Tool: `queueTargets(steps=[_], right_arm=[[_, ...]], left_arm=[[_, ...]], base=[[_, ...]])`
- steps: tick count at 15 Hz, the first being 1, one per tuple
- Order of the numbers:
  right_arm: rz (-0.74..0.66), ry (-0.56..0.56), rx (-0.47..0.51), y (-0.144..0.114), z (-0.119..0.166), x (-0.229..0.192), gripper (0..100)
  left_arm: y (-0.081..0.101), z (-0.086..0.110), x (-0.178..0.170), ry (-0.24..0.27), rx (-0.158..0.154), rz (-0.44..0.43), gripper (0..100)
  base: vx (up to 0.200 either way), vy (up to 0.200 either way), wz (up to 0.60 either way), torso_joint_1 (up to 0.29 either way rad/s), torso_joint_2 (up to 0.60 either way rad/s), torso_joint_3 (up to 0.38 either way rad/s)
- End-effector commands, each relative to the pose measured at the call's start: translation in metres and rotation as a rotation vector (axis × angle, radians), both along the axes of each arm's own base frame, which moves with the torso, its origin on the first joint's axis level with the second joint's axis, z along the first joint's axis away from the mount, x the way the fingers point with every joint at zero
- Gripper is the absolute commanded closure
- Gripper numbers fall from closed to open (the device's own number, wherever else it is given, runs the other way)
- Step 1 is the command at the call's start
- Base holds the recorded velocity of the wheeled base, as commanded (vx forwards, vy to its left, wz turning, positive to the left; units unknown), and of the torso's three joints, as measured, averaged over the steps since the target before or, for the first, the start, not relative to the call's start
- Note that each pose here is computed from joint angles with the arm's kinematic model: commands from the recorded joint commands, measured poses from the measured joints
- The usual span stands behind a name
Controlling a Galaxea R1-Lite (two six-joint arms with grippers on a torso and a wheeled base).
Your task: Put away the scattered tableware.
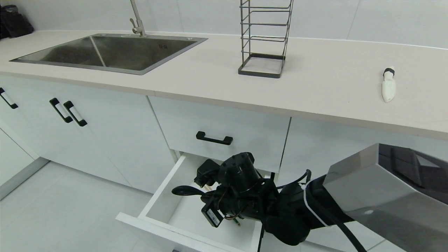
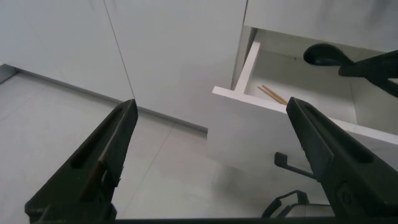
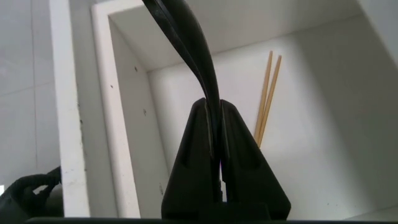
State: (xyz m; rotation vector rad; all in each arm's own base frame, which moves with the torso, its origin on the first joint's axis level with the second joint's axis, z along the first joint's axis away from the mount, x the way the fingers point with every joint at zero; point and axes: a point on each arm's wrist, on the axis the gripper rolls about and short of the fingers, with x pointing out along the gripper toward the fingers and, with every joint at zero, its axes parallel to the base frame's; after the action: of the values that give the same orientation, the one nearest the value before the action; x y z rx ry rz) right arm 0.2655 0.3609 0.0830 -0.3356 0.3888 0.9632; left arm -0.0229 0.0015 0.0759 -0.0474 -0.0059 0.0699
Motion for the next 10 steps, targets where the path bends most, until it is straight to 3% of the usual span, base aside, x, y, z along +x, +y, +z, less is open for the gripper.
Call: queueTargets(steps=[1,10], right_arm=[[0.0,0.011,-0.014,0.004,-0.011,0.003,100],[-0.073,0.033,-0.076,0.022,-0.037,0.025,100]], left_arm=[[0.0,0.0,0.0,0.0,0.0,0.001,0],[0.0,0.0,0.0,0.0,0.0,0.001,0]], base=[[0.0,0.0,0.0,0.0,0.0,0.0],[0.0,0.0,0.0,0.0,0.0,0.0]])
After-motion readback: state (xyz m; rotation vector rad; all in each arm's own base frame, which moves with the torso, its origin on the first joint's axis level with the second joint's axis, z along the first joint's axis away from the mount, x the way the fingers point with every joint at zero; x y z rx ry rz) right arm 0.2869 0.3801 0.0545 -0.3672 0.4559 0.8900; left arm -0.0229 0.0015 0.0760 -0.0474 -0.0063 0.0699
